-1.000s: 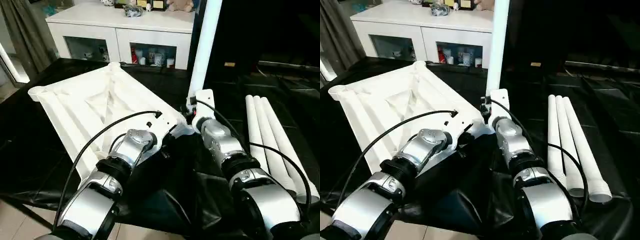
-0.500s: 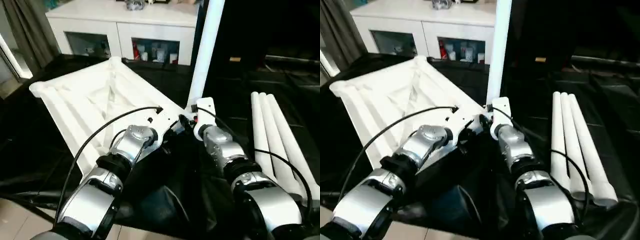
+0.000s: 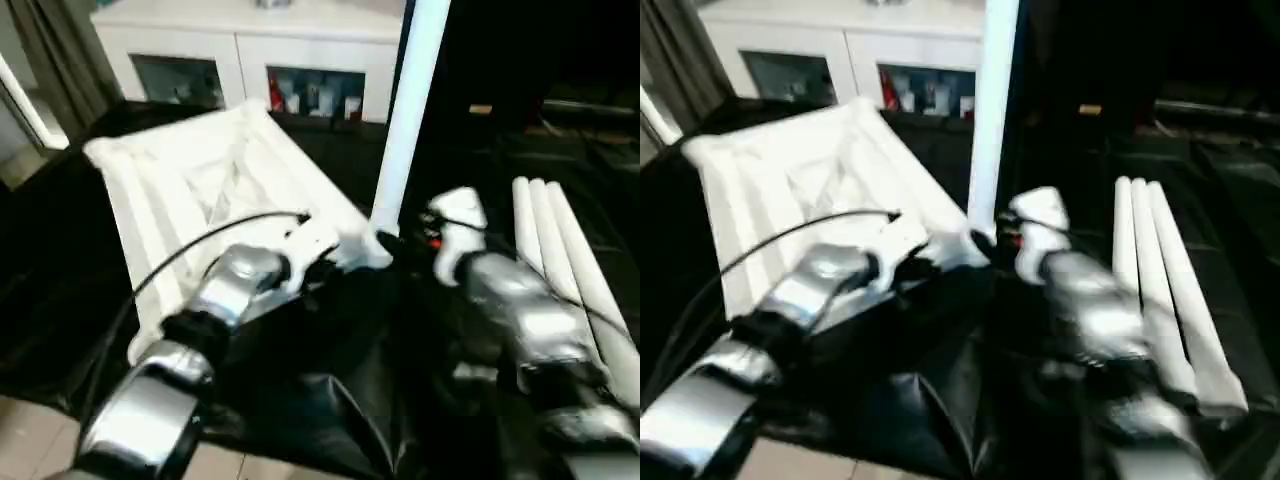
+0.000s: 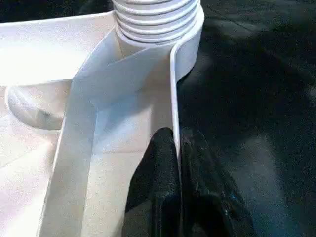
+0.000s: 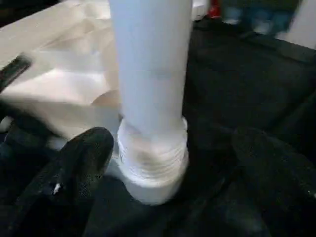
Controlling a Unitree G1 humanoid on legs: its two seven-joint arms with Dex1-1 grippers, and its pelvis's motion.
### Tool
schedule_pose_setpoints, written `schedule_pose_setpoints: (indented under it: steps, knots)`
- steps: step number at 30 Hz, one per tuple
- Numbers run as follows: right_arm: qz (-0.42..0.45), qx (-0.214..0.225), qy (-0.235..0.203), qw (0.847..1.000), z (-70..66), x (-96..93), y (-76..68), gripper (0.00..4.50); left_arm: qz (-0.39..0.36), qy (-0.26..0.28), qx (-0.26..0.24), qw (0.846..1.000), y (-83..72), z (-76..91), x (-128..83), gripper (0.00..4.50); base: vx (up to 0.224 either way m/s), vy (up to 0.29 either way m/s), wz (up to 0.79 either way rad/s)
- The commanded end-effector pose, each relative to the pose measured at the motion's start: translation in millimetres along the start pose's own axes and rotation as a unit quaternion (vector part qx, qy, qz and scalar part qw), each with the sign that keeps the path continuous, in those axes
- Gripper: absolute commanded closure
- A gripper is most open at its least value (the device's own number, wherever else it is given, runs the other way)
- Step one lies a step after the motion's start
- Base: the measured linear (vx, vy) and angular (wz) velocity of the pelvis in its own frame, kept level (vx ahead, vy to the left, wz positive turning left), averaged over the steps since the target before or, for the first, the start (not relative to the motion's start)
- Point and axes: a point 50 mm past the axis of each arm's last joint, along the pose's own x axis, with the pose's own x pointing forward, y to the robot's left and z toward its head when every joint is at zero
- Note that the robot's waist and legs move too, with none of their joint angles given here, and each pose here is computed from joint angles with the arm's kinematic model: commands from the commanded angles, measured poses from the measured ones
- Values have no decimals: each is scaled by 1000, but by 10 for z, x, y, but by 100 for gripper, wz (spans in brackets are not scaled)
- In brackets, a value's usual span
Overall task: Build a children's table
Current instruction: Insert table leg to table base
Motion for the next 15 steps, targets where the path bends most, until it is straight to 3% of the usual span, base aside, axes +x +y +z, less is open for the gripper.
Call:
schedule_pose_setpoints:
  steps: [1, 6, 10, 15]
  knots:
    - [70, -10, 4, 997, 2, -35, 144, 22, -56, -52, 15, 997, -115, 35, -12, 450, 0, 0, 0]
    - [152, -40, 58, 986, -145, -223, 330, 22, -141, -59, 41, 987, -251, -4, -170, 450, 0, 0, 0]
    - [136, -62, 57, 987, -158, -192, 317, 22, -193, -61, 58, 978, -360, -13, -259, 450, 0, 0, 0]
    - [147, -78, 71, 984, -189, -179, 328, 22, -192, -66, 61, 977, -356, 2, -291, 450, 0, 0, 0]
